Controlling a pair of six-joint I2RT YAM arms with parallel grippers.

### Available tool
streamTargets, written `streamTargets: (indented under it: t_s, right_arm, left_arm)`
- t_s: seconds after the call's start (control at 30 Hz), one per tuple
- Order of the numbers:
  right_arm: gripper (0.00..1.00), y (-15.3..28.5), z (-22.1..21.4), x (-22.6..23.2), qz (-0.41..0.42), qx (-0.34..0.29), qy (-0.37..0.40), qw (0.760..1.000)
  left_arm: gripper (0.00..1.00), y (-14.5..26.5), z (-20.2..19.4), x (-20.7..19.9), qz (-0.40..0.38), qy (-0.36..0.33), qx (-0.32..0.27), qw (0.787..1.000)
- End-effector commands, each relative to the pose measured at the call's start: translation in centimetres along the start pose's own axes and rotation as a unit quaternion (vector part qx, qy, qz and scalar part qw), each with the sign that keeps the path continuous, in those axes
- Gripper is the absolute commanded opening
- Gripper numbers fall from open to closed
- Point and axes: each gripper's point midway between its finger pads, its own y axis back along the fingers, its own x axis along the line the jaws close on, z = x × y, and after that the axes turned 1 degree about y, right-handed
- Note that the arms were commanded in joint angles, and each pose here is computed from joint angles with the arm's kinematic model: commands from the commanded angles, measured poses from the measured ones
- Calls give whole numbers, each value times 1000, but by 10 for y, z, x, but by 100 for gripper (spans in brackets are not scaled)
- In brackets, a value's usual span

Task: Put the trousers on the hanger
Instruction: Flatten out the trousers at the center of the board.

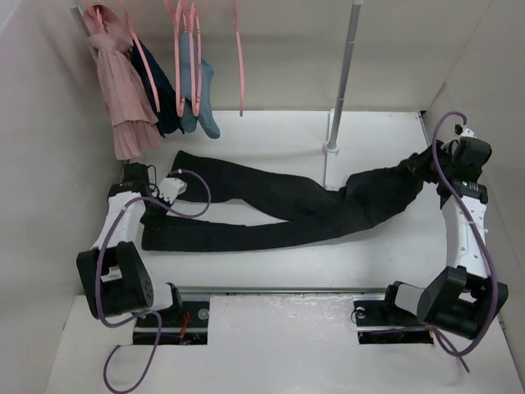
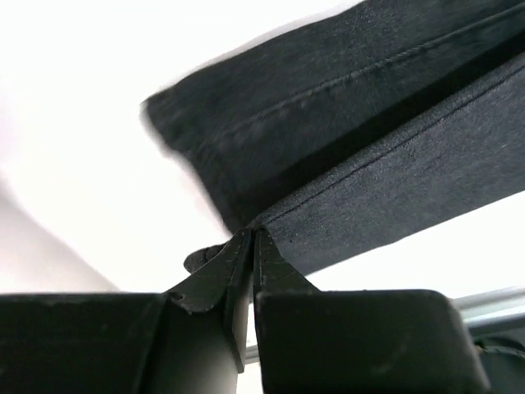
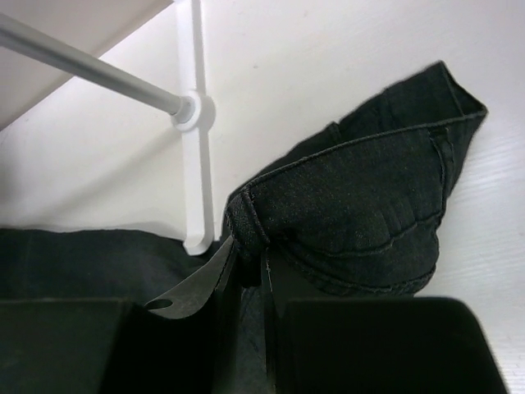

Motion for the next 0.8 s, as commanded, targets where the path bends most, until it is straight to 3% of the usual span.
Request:
streamTargets:
  t_s: [0.0,0.07,0.2,0.37,0.43,0.53,0.57,0.63,0.67,0.7,0.77]
  right_arm:
    - [0,0,51,47,53,-57,52,996]
    - [0,-14,57,61,72,-46,58,995]
    - [0,-14,95,130,195,-67,97,974]
    - [0,44,178,194,296,-173,167,925]
    - [0,70,188,200,315,-197,166,913]
    - [0,92,176,160,266,-215,130,931]
    - [0,91,175,130,215,-232,99,944]
    - [0,82,121,76,145,-215,-1,966]
    - [0,81,113,30,66,-244,-65,965]
    - [0,58,54,-21,-2,-207,-148,967]
    - [0,55,-2,-68,-104,-186,-274,938]
  left_arm:
    - [0,44,21,30,74,3,-50,996]
    - [0,54,25,42,98,3,-59,993]
    - [0,87,42,77,172,28,-91,981]
    - [0,143,60,110,237,51,-145,959]
    - [0,162,66,114,252,45,-158,954]
    - [0,166,59,116,267,32,-139,953]
    - [0,150,48,110,252,28,-115,960]
    - [0,132,34,105,240,23,-85,967]
    - [0,109,17,96,224,18,-54,973]
    - [0,98,10,93,218,20,-40,975]
    - [0,79,-3,85,206,21,-22,978]
